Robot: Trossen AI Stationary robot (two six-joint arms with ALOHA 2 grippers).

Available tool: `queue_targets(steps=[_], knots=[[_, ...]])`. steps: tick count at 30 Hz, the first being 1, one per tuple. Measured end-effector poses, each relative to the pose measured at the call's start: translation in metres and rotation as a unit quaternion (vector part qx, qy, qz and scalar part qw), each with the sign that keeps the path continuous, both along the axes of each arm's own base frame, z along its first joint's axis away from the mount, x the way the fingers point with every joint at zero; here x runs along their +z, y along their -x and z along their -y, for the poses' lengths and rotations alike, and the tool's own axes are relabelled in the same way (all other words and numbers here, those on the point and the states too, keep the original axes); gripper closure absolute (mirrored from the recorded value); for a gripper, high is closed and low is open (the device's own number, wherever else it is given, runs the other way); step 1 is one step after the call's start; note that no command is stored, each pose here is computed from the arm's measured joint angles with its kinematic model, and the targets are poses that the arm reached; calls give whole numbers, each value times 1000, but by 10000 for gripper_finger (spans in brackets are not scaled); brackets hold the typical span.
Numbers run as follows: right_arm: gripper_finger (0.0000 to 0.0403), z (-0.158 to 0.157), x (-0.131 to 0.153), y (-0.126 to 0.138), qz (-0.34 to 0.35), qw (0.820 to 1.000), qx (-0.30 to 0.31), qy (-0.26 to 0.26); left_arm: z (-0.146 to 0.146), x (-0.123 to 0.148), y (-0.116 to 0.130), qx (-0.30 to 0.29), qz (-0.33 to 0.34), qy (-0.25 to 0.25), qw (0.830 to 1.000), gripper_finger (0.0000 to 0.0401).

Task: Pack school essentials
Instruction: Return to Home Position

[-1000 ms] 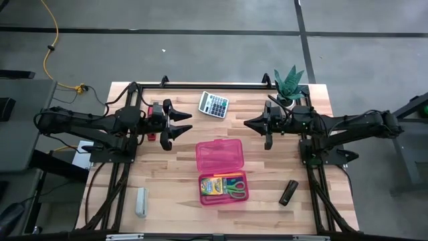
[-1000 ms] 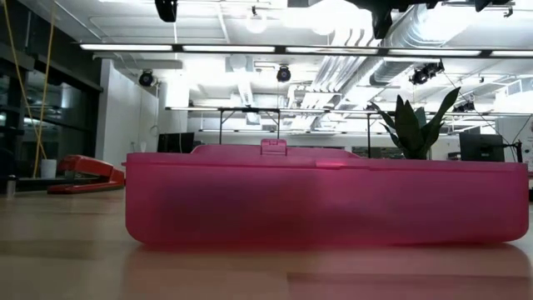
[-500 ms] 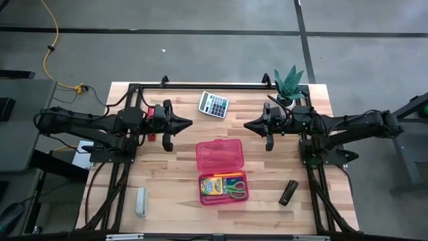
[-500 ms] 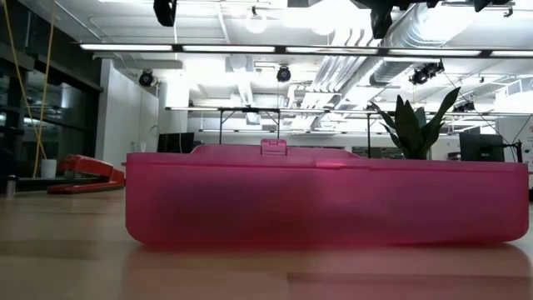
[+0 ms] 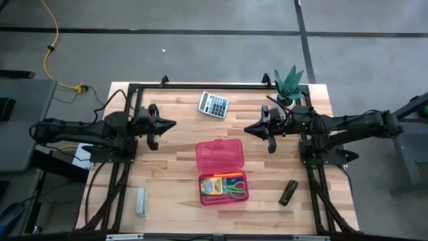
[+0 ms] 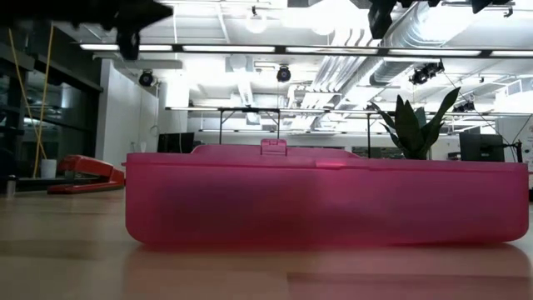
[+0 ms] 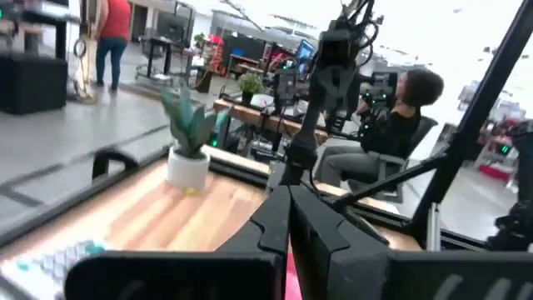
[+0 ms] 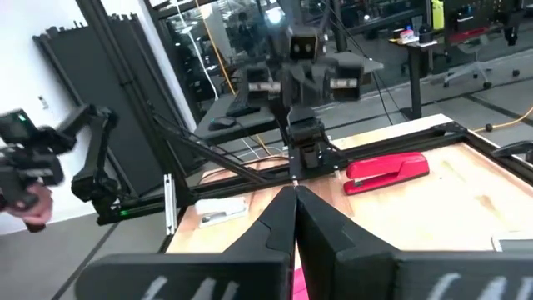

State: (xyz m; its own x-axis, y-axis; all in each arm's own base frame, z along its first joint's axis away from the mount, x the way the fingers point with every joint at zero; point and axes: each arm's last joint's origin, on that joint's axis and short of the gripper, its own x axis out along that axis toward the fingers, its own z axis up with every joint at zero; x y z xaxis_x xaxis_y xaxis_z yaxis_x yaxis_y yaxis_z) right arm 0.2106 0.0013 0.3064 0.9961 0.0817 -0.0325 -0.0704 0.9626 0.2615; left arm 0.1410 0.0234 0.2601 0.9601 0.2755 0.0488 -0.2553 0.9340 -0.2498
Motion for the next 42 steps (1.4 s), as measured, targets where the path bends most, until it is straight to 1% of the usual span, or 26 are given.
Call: queue_targets(steps=[4,8,15,17,21,23,26,29,33,38,42], knots=[[403,0,0,0,0,1000,0,-5,4,-33,15,-10,3,30,1000,401],[403,0,0,0,-3,999,-4,-39,8,-60,25,-21,7,45,999,401],[403,0,0,0,-7,996,-7,-91,11,-81,37,-51,41,39,997,401],[403,0,0,0,-7,995,-8,-94,12,-84,40,-52,28,40,997,401],[403,1,0,0,-6,994,-14,-105,12,-92,44,-48,-12,25,998,401],[403,0,1,0,-4,994,-13,-105,12,-91,44,-60,-11,18,998,401],[403,0,1,0,-3,995,-13,-104,13,-92,44,-73,-10,31,997,401],[403,0,1,0,-3,995,-13,-100,14,-92,44,-83,-15,33,996,401],[403,0,0,3,-14,993,-7,-117,14,-93,43,-90,-15,54,994,401],[403,-3,-7,19,-31,994,4,-102,14,-93,43,-89,-15,56,994,400],[403,-7,-33,43,-14,993,12,-114,14,-93,43,-88,-15,56,994,401]])
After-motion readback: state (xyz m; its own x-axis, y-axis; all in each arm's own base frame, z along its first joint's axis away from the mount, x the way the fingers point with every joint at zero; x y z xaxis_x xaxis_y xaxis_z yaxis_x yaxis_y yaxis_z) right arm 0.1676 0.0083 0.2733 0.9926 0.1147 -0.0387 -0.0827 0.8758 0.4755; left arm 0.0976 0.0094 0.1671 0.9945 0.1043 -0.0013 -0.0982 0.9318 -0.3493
